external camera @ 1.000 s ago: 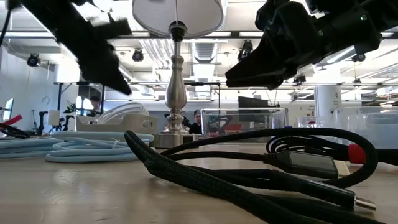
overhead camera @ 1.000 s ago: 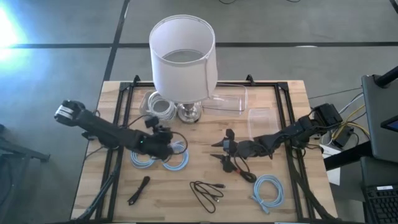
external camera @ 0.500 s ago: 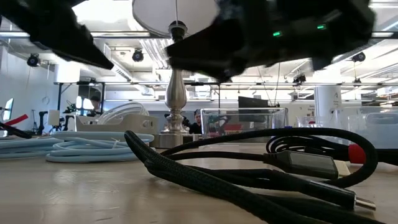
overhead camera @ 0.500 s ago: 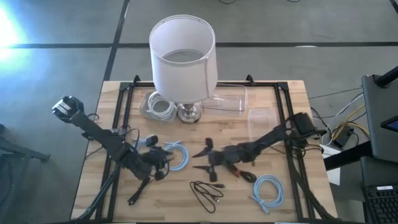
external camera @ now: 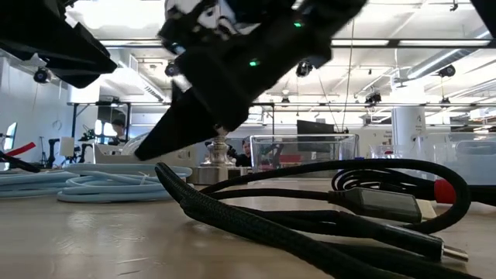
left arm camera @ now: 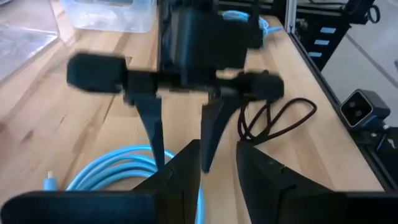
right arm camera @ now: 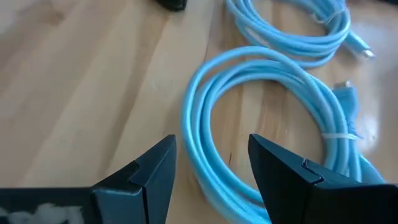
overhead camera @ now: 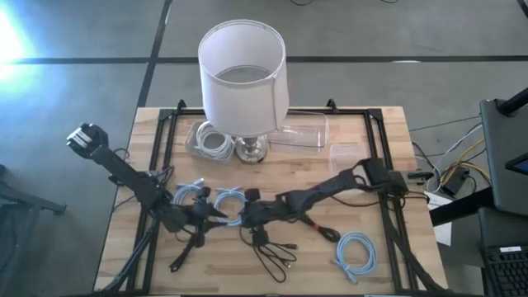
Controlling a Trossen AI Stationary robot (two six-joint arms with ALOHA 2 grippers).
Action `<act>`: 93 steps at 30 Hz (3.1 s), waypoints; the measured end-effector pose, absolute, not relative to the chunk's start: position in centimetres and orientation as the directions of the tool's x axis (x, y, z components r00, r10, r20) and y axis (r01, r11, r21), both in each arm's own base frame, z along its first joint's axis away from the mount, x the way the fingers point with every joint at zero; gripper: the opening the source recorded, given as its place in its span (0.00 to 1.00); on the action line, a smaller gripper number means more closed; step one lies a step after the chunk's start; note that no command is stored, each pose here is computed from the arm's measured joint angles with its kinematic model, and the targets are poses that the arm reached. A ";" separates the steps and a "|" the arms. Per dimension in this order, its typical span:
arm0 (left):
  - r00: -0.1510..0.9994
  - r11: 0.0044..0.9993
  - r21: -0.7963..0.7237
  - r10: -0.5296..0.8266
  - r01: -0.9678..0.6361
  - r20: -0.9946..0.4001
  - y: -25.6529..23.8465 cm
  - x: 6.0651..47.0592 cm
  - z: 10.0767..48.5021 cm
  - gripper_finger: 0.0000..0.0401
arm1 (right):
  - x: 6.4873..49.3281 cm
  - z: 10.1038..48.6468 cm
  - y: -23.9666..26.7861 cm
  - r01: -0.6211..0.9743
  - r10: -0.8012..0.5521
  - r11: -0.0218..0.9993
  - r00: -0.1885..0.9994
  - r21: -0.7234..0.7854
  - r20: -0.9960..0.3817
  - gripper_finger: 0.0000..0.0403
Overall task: Pick & Place USB Port
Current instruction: Put the middle blue HDMI cable into the left transparent bin
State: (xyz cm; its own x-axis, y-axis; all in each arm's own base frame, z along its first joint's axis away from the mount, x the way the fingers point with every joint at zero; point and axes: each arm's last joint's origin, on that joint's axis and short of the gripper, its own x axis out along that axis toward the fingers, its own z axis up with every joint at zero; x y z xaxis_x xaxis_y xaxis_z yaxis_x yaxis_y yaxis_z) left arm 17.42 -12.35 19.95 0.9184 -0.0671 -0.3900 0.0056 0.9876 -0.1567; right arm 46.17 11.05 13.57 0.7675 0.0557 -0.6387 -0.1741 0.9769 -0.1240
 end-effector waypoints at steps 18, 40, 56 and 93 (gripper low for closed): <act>0.921 0.988 -0.152 -0.064 0.005 -0.385 -12.2 17.2 20.0 0.26 | 48.3 11.0 10.1 -0.146 0.016 0.984 0.653 -0.105 -0.757 0.34; 0.918 0.991 -0.132 -0.058 0.007 -0.391 -12.2 17.2 19.9 0.26 | 41.3 21.4 10.1 0.253 -0.265 0.954 0.450 -0.163 -0.853 0.04; 0.919 0.993 -0.121 -0.042 -0.006 -0.393 -12.1 17.2 19.8 0.26 | 35.2 24.8 5.0 0.595 -0.736 0.651 0.340 -0.472 -0.586 0.03; 0.922 0.988 -0.149 -0.025 -0.036 -0.387 -12.1 17.2 19.8 0.26 | 34.3 16.1 -7.7 0.868 -0.836 0.457 0.345 -0.194 -0.427 0.14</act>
